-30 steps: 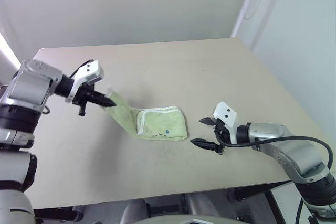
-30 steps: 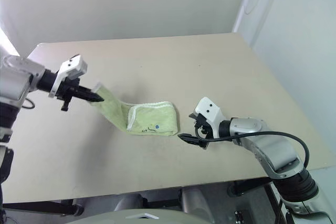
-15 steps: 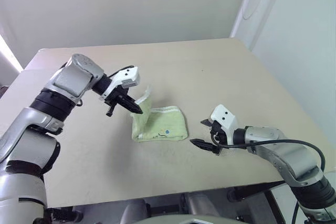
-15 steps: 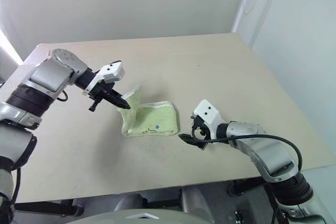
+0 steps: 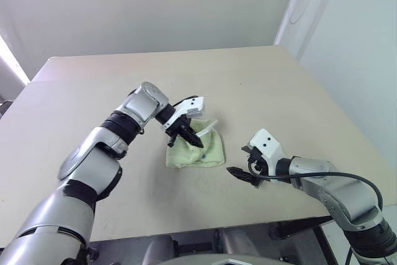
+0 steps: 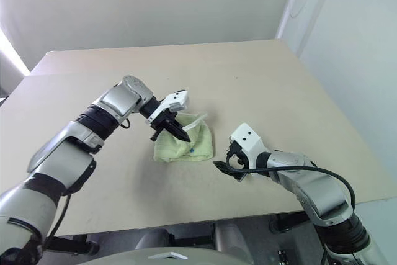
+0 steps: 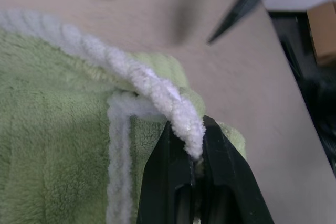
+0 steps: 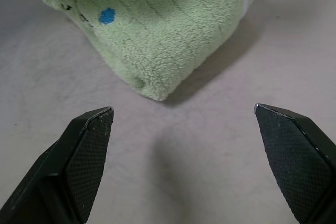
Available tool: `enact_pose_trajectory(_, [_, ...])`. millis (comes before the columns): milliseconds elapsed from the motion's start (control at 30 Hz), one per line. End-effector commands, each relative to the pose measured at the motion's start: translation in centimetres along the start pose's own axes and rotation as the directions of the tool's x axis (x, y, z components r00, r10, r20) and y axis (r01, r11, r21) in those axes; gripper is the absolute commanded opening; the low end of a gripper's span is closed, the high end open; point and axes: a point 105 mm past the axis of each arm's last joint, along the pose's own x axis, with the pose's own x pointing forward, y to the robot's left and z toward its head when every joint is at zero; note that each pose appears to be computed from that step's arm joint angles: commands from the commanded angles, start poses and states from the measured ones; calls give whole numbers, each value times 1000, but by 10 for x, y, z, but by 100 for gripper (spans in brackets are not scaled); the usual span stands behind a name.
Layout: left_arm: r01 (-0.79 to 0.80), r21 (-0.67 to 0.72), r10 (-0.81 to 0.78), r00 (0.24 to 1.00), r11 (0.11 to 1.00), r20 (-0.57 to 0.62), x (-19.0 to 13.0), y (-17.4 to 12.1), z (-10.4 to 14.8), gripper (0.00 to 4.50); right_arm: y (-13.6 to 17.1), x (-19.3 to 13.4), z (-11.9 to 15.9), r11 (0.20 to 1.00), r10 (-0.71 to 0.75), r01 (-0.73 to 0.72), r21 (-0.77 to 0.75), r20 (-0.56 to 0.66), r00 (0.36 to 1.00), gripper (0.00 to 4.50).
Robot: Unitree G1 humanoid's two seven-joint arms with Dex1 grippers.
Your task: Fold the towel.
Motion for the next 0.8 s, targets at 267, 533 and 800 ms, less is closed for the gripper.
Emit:
enact_pose_trajectory(267, [-19, -75, 29, 992, 997, 126, -13, 5, 27, 283, 0, -7, 14, 1000, -13, 15, -24, 52, 999, 450])
enact_pose_trajectory(533, [60, -165, 4, 931, 984, 365, -45, -4, 61, 283, -7, -7, 19, 999, -10, 12, -34, 64, 998, 450])
enact_pose_trajectory(800, [11, -159, 42, 945, 987, 324, -56, -8, 42, 283, -8, -6, 24, 999, 14, -11, -45, 75, 997, 450])
